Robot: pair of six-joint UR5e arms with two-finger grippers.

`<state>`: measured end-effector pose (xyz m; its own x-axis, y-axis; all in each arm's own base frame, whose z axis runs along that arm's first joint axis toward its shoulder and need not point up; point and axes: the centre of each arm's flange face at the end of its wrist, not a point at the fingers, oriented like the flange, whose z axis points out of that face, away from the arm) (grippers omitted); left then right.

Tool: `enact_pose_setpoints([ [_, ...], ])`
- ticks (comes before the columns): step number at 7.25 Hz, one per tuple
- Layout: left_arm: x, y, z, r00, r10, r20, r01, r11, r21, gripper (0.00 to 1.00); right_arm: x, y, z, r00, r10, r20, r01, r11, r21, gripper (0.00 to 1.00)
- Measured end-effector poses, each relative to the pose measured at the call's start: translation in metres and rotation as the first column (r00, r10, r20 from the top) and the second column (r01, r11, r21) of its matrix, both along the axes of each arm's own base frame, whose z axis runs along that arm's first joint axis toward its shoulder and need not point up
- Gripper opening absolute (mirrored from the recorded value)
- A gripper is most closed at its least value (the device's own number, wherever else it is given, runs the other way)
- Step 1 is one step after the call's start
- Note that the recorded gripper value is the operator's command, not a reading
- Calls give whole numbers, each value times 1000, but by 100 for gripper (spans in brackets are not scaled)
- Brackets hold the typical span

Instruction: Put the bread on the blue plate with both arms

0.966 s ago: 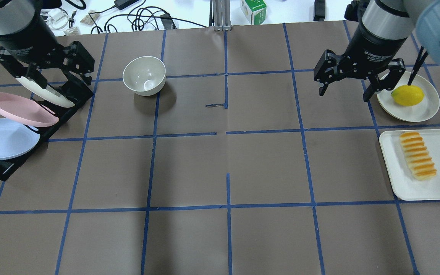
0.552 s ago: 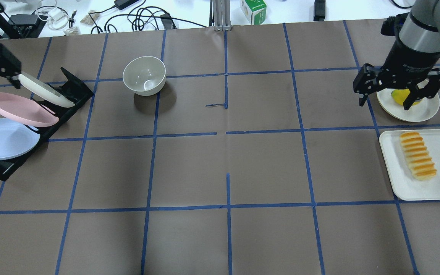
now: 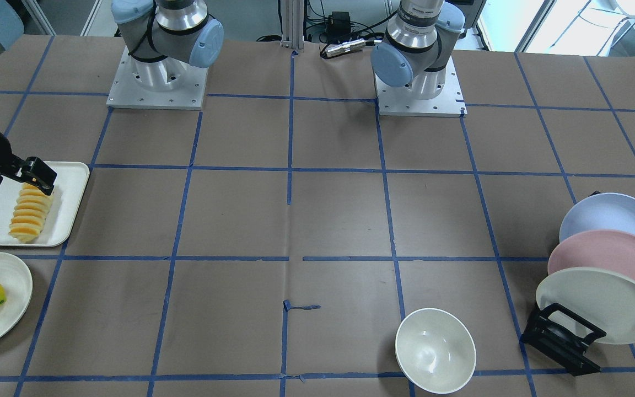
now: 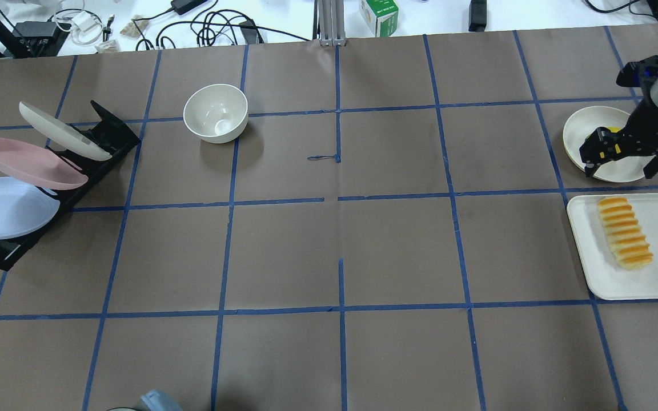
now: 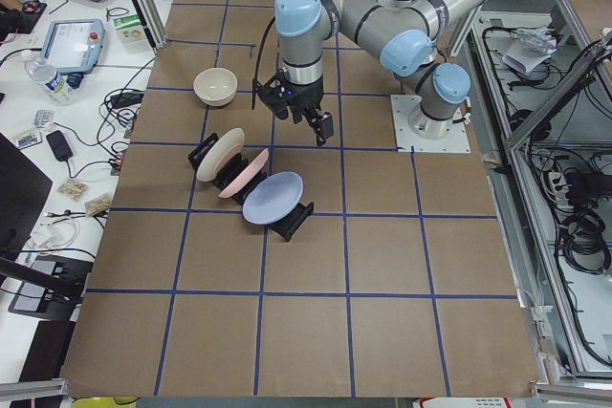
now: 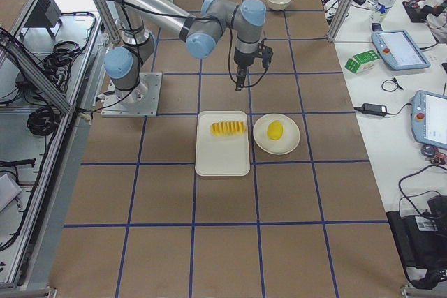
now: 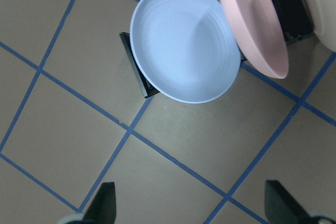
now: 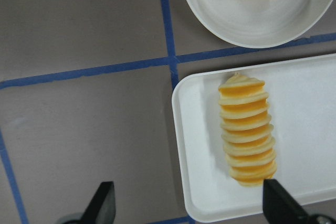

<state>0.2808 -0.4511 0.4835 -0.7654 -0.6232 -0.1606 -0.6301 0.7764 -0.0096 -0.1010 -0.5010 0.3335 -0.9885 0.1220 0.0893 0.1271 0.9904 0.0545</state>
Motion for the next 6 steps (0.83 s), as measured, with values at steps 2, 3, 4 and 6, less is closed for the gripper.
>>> enact_pose_setpoints([
  [2,31,-11,-37,999,33,14,-33,999,-1,100,-37,7,-45,1000,-15,2,15,1000,2,100],
  [3,39,-16,-63,999,37,-8,-36,999,23,100,-51,9,-67,1000,-29,12,29,999,22,100],
  [4,45,-21,-87,999,38,-21,-37,999,39,100,-62,10,-86,999,-43,21,42,998,46,100],
  [6,60,-33,-128,999,39,-26,-38,998,47,100,-76,10,-115,999,-44,-7,45,996,82,100],
])
